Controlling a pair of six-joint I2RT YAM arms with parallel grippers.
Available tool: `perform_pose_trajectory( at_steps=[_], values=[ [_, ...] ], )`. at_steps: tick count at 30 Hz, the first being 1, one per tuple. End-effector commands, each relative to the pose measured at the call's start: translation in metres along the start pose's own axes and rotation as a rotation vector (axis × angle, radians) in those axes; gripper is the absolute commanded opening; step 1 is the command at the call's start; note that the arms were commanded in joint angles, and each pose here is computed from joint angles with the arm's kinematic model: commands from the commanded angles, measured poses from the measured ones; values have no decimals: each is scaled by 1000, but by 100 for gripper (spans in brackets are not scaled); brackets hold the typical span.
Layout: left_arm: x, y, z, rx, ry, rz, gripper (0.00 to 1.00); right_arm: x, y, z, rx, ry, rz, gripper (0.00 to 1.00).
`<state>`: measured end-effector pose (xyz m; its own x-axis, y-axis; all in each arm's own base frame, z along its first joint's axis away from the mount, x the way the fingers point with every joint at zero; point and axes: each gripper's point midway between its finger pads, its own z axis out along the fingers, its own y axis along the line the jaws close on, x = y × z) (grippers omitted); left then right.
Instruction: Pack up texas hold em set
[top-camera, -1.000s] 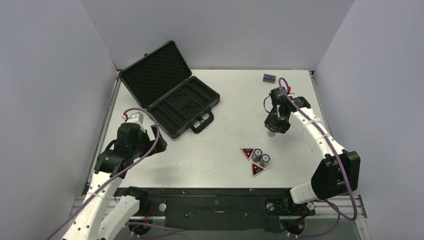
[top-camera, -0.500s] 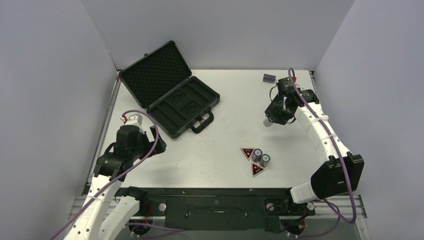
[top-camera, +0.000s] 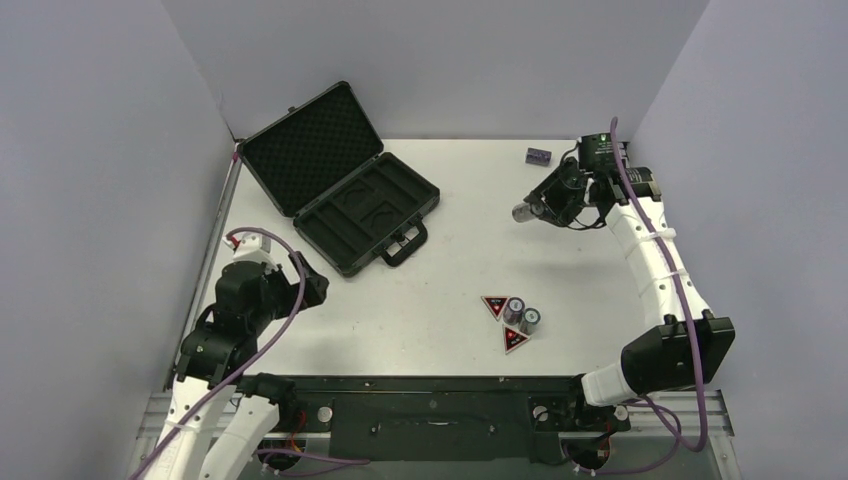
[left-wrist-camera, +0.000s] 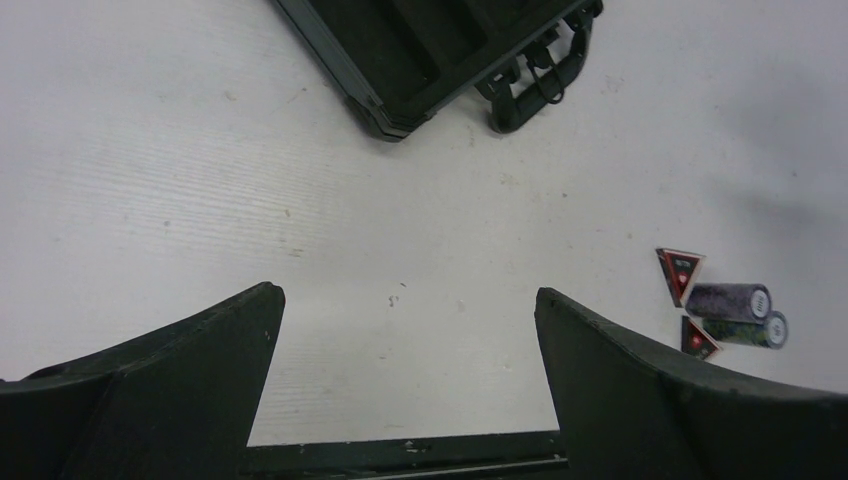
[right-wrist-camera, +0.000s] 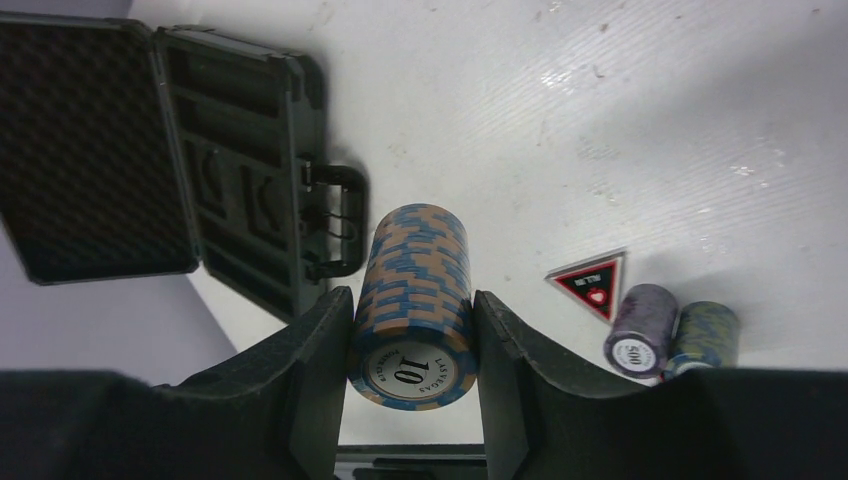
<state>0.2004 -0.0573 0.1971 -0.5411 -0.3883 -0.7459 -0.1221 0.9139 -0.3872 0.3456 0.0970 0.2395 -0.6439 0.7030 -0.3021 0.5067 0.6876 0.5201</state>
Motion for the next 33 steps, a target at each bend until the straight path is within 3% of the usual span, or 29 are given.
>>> perform_pose_trajectory(
  at_steps=[1,4,8,16,19,23,27,33],
  values=[
    [-18,-52,-10,226,6,-73,96,-11,67,-42,-309,-14,68,0],
    [-23,-90,-20,399,56,-190,96,-13,91,-51,-452,14,125,0],
    [-60,-132,-36,593,-9,-313,96,-20,105,-67,-538,-5,145,0],
    [-108,-172,-32,778,-25,-652,96,-26,130,-98,-707,-43,185,0],
    [-109,-175,-18,773,26,-780,96,-26,141,-100,-769,-56,195,0],
    [-112,-185,-11,795,58,-785,96,-18,158,-101,-830,-48,215,0],
    [-135,-194,-20,877,-1,-825,96,-9,183,-110,-901,-44,218,0],
    [-148,-205,-15,894,9,-844,96,1,211,-106,-950,-18,229,0]
  ],
)
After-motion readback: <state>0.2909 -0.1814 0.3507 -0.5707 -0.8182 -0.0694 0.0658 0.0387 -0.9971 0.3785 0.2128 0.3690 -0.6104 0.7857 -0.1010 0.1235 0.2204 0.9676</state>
